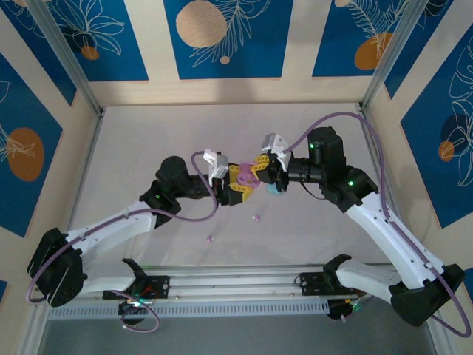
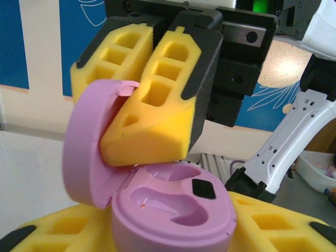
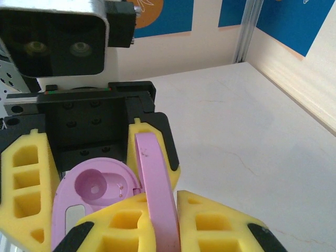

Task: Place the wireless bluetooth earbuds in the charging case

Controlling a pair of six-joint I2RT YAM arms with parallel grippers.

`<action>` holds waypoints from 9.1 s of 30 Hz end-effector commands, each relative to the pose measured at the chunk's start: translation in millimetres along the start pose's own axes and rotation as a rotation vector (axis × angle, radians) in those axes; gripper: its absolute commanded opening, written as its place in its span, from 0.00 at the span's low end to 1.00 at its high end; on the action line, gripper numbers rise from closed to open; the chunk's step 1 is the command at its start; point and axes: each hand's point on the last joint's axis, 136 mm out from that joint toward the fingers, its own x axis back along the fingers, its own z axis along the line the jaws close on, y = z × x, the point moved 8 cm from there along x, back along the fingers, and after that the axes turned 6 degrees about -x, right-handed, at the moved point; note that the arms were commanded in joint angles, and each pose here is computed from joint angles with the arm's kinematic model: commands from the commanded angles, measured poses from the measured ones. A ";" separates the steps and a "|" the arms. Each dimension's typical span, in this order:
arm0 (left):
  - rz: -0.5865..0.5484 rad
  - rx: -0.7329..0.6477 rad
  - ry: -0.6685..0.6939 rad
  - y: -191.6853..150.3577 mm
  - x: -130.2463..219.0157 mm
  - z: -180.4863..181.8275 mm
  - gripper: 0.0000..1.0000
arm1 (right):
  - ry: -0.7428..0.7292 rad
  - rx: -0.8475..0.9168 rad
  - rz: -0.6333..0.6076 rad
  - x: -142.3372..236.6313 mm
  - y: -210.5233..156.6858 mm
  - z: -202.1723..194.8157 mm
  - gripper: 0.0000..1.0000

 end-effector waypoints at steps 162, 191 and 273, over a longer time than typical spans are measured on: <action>-0.015 -0.118 0.352 13.3 38.9 -4.0 0.30 | -0.445 -0.845 1.151 -145.0 -232.1 -54.1 0.22; -0.012 -0.111 0.348 14.1 37.6 -3.2 0.30 | -0.429 -0.896 1.164 -140.8 -230.3 -52.9 0.19; -0.027 -0.237 0.200 9.2 26.2 -9.3 0.30 | 0.472 -1.038 0.109 -13.4 0.1 -16.0 0.22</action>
